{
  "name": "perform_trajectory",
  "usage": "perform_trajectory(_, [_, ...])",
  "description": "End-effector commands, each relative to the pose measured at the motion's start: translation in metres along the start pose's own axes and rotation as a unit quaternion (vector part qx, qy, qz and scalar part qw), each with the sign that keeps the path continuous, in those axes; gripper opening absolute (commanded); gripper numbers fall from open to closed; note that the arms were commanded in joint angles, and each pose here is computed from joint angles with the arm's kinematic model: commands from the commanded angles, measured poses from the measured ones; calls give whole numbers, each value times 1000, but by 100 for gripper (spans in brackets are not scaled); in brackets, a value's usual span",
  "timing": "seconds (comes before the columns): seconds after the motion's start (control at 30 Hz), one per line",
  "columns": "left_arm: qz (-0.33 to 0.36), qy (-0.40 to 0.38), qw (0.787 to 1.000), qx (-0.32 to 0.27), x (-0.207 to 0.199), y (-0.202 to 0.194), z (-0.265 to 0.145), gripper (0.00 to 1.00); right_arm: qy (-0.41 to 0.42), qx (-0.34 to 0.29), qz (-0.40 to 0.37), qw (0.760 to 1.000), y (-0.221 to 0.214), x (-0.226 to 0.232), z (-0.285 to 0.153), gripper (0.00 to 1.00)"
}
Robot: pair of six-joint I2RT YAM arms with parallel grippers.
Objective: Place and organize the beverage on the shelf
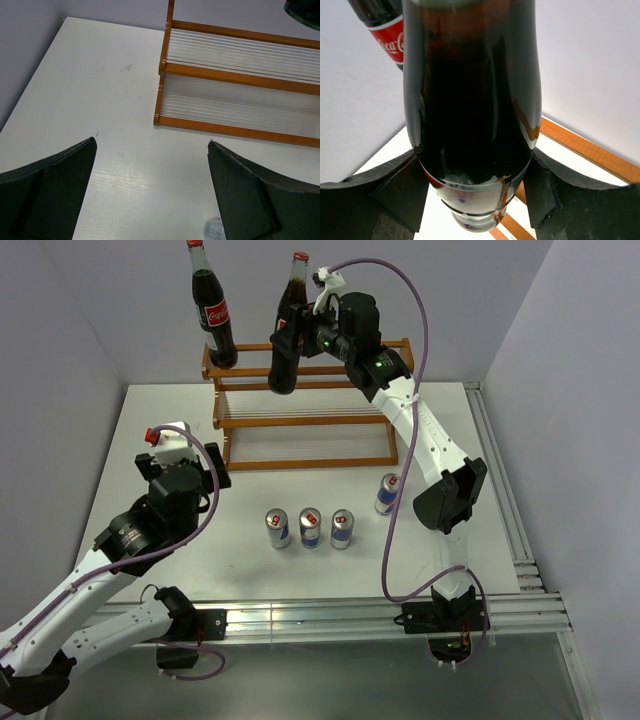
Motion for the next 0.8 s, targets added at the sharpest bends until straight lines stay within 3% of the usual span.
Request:
perform_trajectory(0.0, [-7, -8, 1000, -9, -2, 5, -1, 100, 47, -275, -73, 957, 153, 44, -74, 0])
perform_trajectory(0.77, [1, -12, 1000, -5, -4, 3, 1, 100, 43, -310, -90, 945, 165, 36, -71, 0])
Point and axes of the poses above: each gripper's point midway between its finger pads, its own z axis out along the fingers, its own x axis along the line the jaws close on, y = z × x, the point moved 7 cm from there along -z, back along the fingers, and after that the axes turned 3 degrees about -z, right-handed, at the moved point
